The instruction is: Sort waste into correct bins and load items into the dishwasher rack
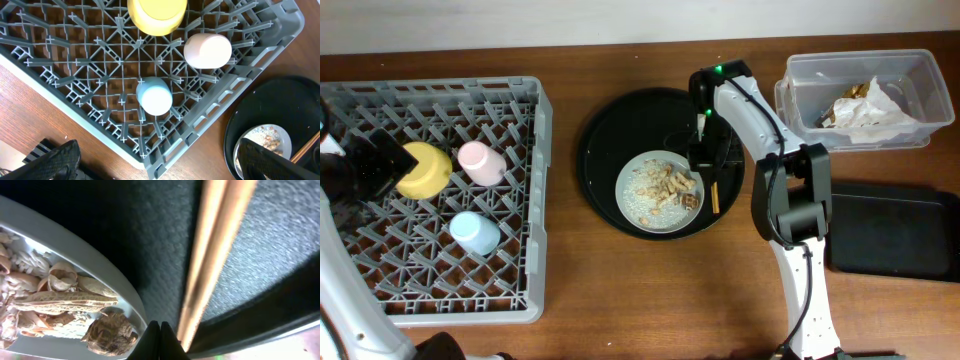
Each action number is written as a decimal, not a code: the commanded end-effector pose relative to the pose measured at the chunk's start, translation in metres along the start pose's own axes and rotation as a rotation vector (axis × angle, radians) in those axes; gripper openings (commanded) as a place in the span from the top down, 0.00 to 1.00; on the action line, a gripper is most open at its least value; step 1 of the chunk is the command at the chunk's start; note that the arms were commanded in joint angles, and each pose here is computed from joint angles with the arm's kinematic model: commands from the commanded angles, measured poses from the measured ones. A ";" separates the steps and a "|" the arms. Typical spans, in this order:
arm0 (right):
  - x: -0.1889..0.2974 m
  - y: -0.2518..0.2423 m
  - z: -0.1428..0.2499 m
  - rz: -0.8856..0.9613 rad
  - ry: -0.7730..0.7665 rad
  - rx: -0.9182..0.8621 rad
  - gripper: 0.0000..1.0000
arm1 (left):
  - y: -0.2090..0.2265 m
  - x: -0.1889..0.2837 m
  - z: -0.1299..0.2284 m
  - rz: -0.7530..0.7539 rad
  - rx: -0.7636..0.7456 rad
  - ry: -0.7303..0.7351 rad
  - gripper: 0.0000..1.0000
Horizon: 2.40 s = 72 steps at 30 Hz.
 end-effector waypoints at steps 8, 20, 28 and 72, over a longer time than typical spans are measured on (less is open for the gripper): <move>0.065 -0.017 -0.031 0.066 -0.257 0.002 0.91 | 0.001 0.000 -0.001 -0.006 0.011 -0.005 0.00; 0.045 -0.047 -0.057 0.099 -0.322 0.014 0.76 | 0.001 0.000 -0.001 -0.006 0.011 -0.006 0.00; 0.042 -0.041 -0.068 0.103 -0.364 0.024 0.76 | 0.001 0.000 -0.001 -0.006 0.011 -0.005 0.00; 0.031 -0.046 -0.062 0.112 -0.325 -0.055 0.82 | 0.001 0.000 -0.001 -0.006 0.011 -0.005 0.00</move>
Point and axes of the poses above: each gripper's point midway between its finger pads, its own x axis back along the fingers, its own y axis along the line the jaws close on, z = x × y, the point moved 4 cm from there along x, back along the fingers, and after that the axes turned 13 degrees about x, right-handed, at the moved point
